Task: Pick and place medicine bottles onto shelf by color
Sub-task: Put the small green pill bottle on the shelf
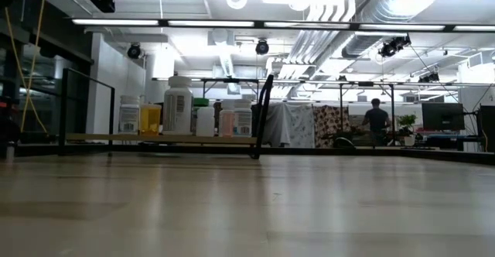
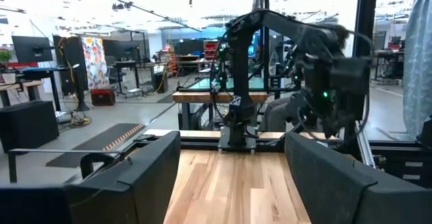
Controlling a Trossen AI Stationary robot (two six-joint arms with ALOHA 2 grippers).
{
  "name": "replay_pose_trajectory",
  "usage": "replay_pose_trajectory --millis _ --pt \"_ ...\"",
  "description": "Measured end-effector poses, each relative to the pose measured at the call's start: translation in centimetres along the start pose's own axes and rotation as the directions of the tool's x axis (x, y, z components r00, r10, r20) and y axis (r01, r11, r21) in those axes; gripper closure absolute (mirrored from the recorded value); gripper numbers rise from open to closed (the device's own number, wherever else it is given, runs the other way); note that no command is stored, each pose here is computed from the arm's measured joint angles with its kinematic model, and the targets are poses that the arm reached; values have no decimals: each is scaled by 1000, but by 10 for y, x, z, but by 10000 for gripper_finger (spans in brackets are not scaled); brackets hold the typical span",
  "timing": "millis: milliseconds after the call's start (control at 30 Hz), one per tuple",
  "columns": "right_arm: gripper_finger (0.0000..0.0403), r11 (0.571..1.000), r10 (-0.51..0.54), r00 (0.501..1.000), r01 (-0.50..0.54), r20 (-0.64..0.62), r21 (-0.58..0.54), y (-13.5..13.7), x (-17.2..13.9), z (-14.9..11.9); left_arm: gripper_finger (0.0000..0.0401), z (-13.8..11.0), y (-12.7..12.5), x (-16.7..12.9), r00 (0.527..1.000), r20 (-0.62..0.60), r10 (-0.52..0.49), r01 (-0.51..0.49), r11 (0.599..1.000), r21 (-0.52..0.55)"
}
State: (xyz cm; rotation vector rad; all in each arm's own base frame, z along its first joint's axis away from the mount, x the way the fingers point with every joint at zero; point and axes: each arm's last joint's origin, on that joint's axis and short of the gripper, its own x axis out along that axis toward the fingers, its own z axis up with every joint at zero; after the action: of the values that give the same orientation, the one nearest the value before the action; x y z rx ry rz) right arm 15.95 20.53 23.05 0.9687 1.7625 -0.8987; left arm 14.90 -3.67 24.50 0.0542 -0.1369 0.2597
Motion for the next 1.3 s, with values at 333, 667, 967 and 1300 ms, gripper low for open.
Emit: replay_pose_trajectory --millis 333,667,967,1300 --pt "124 988 -155 987 155 -33 -20 23 39 0 144 0 0 0 1000 0 0 0 1000 0" --pt "124 968 -247 968 243 -51 -61 31 61 2 144 0 0 0 1000 -4 -1 1 1000 3" --pt "124 950 -310 950 310 -25 -27 22 67 -5 144 -2 0 0 1000 -14 -2 2 1000 10" --pt "124 959 -282 959 283 38 -33 22 68 -7 144 -2 0 0 1000 -18 -2 3 1000 13"
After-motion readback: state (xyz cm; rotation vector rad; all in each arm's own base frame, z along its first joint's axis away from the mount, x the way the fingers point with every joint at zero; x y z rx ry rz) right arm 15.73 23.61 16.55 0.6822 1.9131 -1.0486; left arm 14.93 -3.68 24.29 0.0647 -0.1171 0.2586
